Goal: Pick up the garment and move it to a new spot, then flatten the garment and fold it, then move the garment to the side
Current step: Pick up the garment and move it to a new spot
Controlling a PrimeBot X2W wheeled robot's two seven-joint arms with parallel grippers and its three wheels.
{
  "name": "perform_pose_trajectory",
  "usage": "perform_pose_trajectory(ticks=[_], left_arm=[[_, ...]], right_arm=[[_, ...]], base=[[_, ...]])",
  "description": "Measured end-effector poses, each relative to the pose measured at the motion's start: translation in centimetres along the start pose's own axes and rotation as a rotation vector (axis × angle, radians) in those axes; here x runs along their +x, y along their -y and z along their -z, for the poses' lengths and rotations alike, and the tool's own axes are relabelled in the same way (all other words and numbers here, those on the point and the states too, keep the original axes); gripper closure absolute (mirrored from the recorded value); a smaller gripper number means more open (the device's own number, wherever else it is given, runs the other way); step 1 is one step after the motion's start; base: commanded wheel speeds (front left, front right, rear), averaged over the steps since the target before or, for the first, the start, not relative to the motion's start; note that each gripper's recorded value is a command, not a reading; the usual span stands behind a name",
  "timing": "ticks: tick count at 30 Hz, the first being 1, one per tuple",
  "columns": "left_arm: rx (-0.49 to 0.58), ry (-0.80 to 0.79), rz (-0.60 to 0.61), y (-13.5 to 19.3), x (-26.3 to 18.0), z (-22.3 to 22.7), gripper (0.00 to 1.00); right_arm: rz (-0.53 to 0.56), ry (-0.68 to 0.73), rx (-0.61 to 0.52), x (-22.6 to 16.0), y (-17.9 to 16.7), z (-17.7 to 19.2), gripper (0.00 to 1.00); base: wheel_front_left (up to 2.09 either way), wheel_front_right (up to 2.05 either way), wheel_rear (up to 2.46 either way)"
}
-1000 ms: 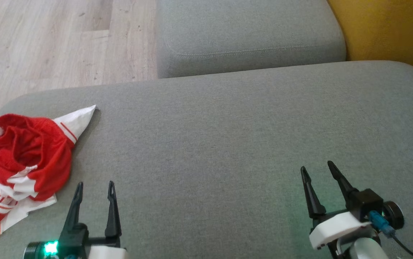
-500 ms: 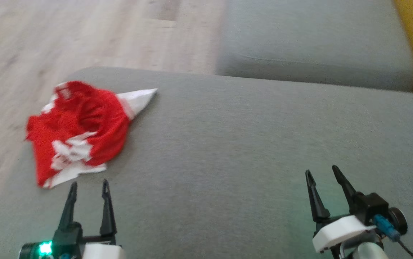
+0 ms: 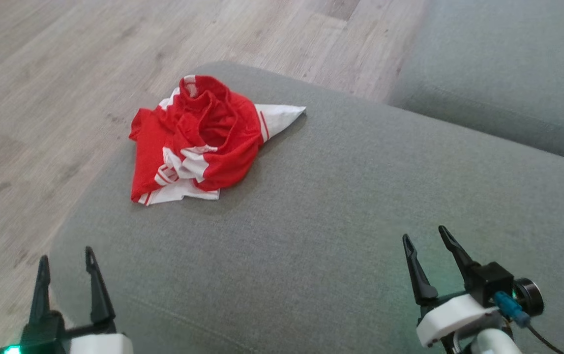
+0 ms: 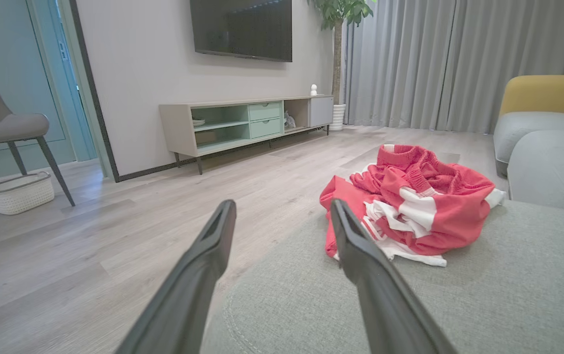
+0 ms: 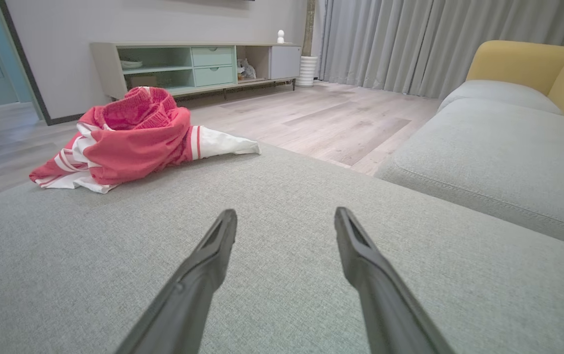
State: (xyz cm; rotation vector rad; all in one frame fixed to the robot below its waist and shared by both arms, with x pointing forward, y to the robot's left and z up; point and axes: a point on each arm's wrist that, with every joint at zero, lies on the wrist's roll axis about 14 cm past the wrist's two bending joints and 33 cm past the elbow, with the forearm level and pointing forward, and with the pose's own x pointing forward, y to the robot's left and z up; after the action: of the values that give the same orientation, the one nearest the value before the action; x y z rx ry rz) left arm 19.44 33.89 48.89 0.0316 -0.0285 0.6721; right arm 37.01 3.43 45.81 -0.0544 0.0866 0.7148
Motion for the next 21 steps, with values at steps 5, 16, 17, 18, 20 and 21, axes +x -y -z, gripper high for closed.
perform_pose_trajectory(ticks=[5, 16, 17, 18, 20, 21], left_arm=[[0.009, 0.017, -0.045, -1.4, 0.2, -0.8, 0.0], [0.024, 0.189, 0.105, 2.7, 11.0, -7.9, 0.0], [0.032, 0.182, 0.125, 3.5, 12.4, -8.0, 0.0], [0.037, 0.175, 0.145, 4.4, 13.8, -8.0, 0.0], [0.055, 0.139, 0.194, 6.7, 16.7, -7.7, 0.0], [0.059, 0.116, 0.218, 7.9, 18.2, -7.6, 0.0]], right_arm=[[-0.02, -0.022, -0.026, 0.6, -0.2, 0.8, 0.0], [0.062, -0.004, -0.104, 3.7, 4.7, 1.5, 0.0], [0.072, -0.003, -0.113, 4.1, 5.3, 1.7, 0.0], [0.08, -0.003, -0.123, 4.5, 5.8, 1.9, 0.0], [0.098, -0.004, -0.141, 5.4, 6.9, 2.4, 0.0], [0.106, -0.006, -0.147, 5.8, 7.5, 2.7, 0.0]], base=[[0.0, 0.0, 0.0], [0.0, 0.0, 0.0], [0.0, 0.0, 0.0], [0.0, 0.0, 0.0], [0.0, 0.0, 0.0], [0.0, 0.0, 0.0]])
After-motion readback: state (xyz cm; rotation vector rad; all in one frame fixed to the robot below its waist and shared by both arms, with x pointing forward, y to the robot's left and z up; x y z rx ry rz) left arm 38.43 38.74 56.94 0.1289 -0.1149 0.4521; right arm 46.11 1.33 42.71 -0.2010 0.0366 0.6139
